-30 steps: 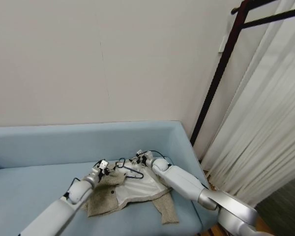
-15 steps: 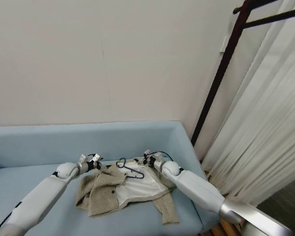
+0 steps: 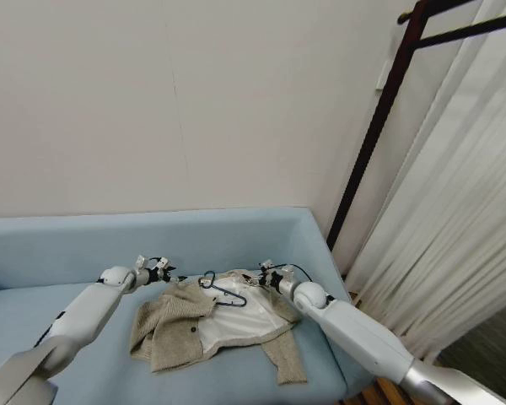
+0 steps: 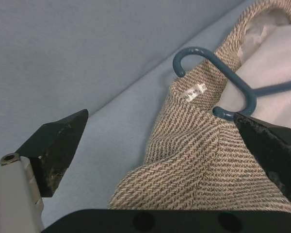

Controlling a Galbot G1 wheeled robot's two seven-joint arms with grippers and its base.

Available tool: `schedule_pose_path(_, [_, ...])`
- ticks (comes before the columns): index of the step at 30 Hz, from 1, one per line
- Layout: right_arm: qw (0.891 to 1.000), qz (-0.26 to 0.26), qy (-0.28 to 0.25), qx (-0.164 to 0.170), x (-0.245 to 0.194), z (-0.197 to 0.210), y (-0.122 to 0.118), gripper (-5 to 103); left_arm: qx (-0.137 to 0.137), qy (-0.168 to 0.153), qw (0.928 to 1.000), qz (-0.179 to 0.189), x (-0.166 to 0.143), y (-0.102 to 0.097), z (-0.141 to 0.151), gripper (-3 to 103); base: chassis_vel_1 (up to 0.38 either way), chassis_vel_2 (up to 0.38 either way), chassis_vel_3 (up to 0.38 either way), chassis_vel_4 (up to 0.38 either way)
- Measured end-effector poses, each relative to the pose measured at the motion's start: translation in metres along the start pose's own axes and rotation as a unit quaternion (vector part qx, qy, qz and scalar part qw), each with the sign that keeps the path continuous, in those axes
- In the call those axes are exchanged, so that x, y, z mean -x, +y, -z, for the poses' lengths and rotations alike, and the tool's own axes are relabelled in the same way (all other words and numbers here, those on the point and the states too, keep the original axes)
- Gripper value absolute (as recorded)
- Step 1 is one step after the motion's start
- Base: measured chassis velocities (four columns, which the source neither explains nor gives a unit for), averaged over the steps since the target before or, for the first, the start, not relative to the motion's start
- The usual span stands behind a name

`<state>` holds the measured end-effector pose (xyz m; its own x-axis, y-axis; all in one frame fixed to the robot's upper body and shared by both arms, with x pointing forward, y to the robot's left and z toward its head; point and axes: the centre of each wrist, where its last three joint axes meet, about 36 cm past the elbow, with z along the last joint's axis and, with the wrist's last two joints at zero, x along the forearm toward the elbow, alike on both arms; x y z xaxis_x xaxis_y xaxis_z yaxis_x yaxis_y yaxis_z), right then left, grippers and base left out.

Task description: Pick up the clothes from the sofa and hang them on the clothes hanger.

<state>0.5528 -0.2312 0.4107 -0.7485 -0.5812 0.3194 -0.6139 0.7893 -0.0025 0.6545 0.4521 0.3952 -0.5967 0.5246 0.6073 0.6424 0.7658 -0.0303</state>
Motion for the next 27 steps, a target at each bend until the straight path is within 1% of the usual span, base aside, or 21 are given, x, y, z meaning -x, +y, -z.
schedule_pose_path(3, [1.000, -0.001, -0.002, 0.002, -0.007, -0.001, -0.007, 100, 0.006, 0.025, 0.9997, 0.001, 0.014, -0.001, -0.010, 98, 0.000, 0.000, 0.000, 0.000])
schedule_pose_path(5, [1.000, 0.000, -0.004, 0.002, -0.010, -0.001, -0.008, 100, 0.013, 0.037, 0.9992, 0.004, 0.018, -0.001, -0.015, 98, 0.000, 0.000, 0.000, 0.000])
schedule_pose_path(7, [1.000, 0.001, -0.004, 0.003, -0.011, -0.001, -0.009, 100, 0.015, 0.041, 0.9990, 0.005, 0.019, 0.000, -0.016, 98, 0.000, 0.000, 0.000, 0.000])
schedule_pose_path(8, [1.000, 0.005, -0.004, 0.002, -0.014, -0.003, -0.009, 100, 0.020, 0.050, 0.9985, 0.008, 0.021, 0.000, -0.018, 98, 0.000, 0.000, 0.000, 0.000])
schedule_pose_path(11, [1.000, 0.010, -0.005, 0.000, -0.019, -0.005, -0.010, 100, 0.031, 0.064, 0.9973, 0.018, 0.028, 0.000, -0.022, 98, 0.000, 0.000, 0.000, 0.000])
schedule_pose_path(12, [1.000, 0.010, -0.005, 0.000, -0.019, -0.005, -0.010, 100, 0.031, 0.064, 0.9973, 0.018, 0.028, 0.000, -0.022, 98, 0.000, 0.000, 0.000, 0.000])
schedule_pose_path(14, [1.000, 0.012, -0.006, -0.003, -0.023, -0.004, -0.010, 100, 0.038, 0.074, 0.9963, 0.022, 0.035, -0.003, -0.023, 98, 0.000, 0.000, 0.000, 0.000])
schedule_pose_path(15, [1.000, 0.012, -0.006, -0.004, -0.025, -0.004, -0.011, 100, 0.041, 0.077, 0.9960, 0.022, 0.037, -0.004, -0.023, 101, 0.000, 0.000, 0.000, 0.000])
schedule_pose_path(16, [1.000, 0.013, -0.007, -0.005, -0.026, -0.003, -0.012, 100, 0.046, 0.081, 0.9955, 0.021, 0.039, -0.006, -0.022, 99, 0.000, 0.000, 0.000, 0.000])
schedule_pose_path(22, [1.000, 0.011, -0.010, -0.003, -0.029, -0.004, -0.014, 100, 0.055, 0.093, 0.9940, 0.014, 0.041, -0.007, -0.024, 97, 0.000, 0.000, 0.000, 0.000])
schedule_pose_path(27, [1.000, 0.010, -0.014, 0.001, -0.033, -0.006, -0.013, 100, 0.058, 0.100, 0.9932, 0.010, 0.037, -0.005, -0.036, 95, 0.000, 0.000, 0.000, 0.000])
